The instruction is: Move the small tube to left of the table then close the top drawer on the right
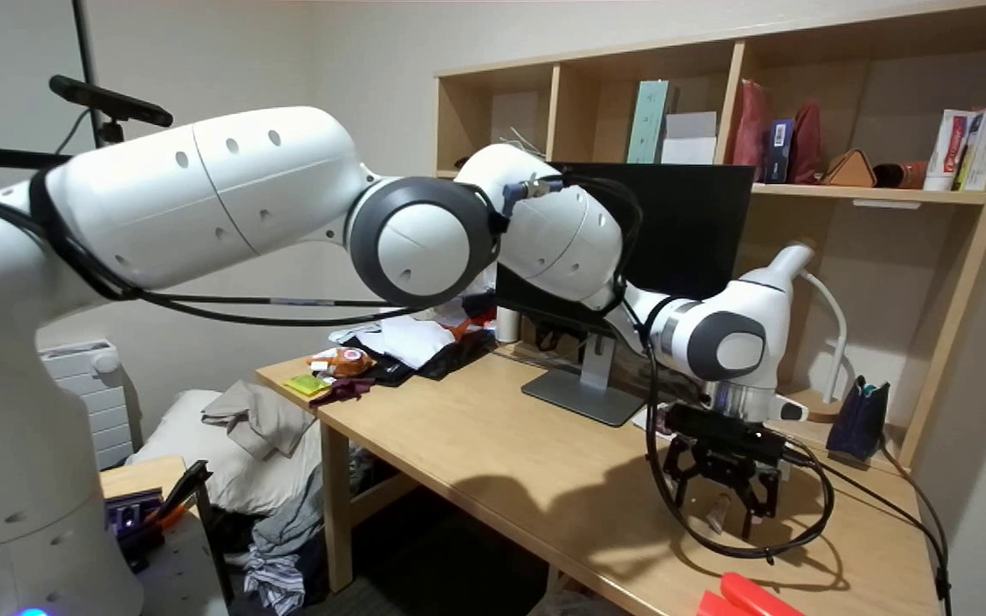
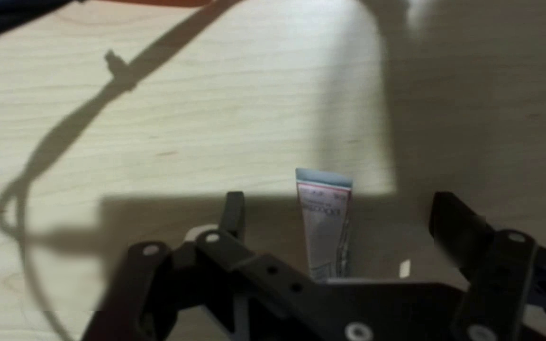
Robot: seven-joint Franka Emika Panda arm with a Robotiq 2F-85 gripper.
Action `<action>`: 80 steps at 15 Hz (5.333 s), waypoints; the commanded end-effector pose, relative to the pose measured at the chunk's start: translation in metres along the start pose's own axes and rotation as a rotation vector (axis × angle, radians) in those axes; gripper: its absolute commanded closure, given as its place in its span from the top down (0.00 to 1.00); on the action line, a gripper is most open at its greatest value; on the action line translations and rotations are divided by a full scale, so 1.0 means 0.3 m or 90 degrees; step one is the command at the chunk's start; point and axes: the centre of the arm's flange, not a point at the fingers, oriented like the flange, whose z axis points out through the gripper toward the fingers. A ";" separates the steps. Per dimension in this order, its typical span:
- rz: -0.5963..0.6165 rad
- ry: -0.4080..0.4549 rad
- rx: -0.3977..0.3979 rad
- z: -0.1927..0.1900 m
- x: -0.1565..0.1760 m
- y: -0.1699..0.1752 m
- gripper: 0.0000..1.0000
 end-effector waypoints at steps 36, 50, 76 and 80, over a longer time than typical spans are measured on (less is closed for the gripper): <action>-0.343 0.029 0.018 -0.343 0.083 -0.432 0.06; -0.813 -0.005 0.036 -0.502 -0.311 -1.236 0.06; -1.284 -0.129 -0.037 -0.382 -0.780 -2.306 0.06; -1.269 -0.139 -0.018 -0.364 -0.779 -2.343 0.06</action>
